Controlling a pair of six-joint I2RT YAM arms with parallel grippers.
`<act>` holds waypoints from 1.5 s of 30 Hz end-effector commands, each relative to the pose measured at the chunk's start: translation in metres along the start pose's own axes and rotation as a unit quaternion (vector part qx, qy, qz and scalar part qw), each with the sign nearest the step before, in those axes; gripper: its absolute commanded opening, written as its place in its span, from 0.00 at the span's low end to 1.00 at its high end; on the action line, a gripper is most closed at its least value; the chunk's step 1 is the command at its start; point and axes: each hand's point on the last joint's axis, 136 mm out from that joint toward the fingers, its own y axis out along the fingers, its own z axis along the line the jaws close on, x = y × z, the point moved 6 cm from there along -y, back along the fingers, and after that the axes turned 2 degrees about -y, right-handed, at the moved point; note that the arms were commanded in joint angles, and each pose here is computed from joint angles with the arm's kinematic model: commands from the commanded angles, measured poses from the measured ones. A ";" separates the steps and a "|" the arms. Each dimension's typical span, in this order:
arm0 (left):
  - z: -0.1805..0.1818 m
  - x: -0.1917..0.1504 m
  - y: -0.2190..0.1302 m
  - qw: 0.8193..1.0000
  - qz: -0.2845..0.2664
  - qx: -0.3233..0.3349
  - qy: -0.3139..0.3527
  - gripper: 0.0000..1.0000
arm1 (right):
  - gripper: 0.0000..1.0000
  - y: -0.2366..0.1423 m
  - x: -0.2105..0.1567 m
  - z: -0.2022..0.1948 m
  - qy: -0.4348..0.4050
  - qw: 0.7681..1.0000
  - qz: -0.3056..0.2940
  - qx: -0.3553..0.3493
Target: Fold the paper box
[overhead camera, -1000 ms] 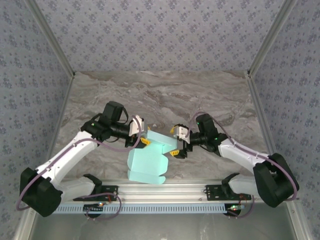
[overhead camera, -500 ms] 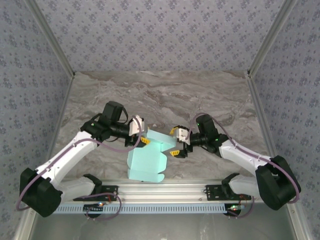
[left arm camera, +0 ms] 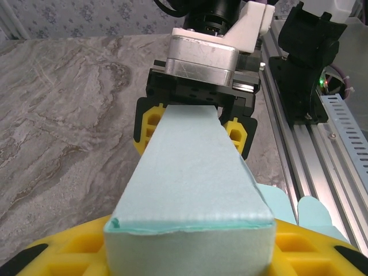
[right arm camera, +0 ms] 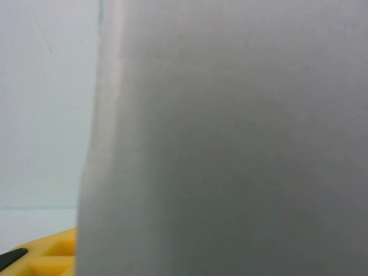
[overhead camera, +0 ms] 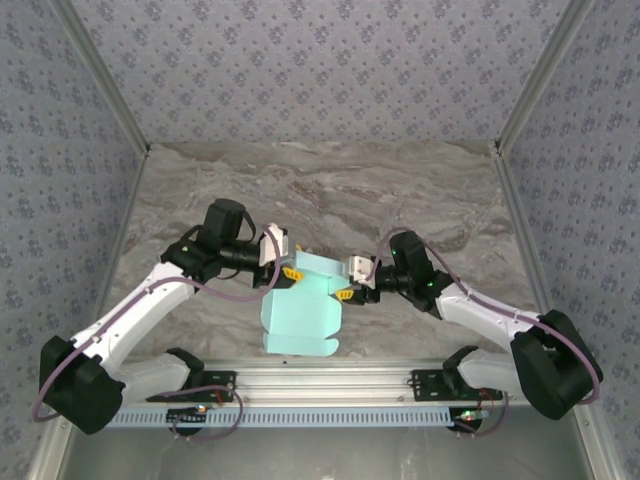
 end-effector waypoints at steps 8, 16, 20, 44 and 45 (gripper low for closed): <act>-0.010 0.003 0.000 1.000 -0.015 -0.026 -0.003 0.33 | 0.43 0.002 0.001 -0.012 0.023 0.999 -0.012 -0.030; -0.016 -0.005 0.007 0.999 0.024 -0.030 0.013 0.33 | 0.39 0.002 0.011 -0.022 0.054 0.997 -0.038 -0.042; -0.017 -0.005 0.007 0.999 0.033 -0.036 0.019 0.33 | 0.35 0.005 0.014 -0.027 0.077 0.995 -0.030 -0.047; -0.010 0.001 -0.004 0.999 0.034 -0.023 0.010 0.33 | 0.83 -0.019 0.007 0.011 0.003 1.000 -0.015 0.025; -0.010 0.003 -0.004 0.999 0.029 -0.022 0.010 0.33 | 0.83 -0.018 0.007 0.011 0.007 1.000 -0.013 0.028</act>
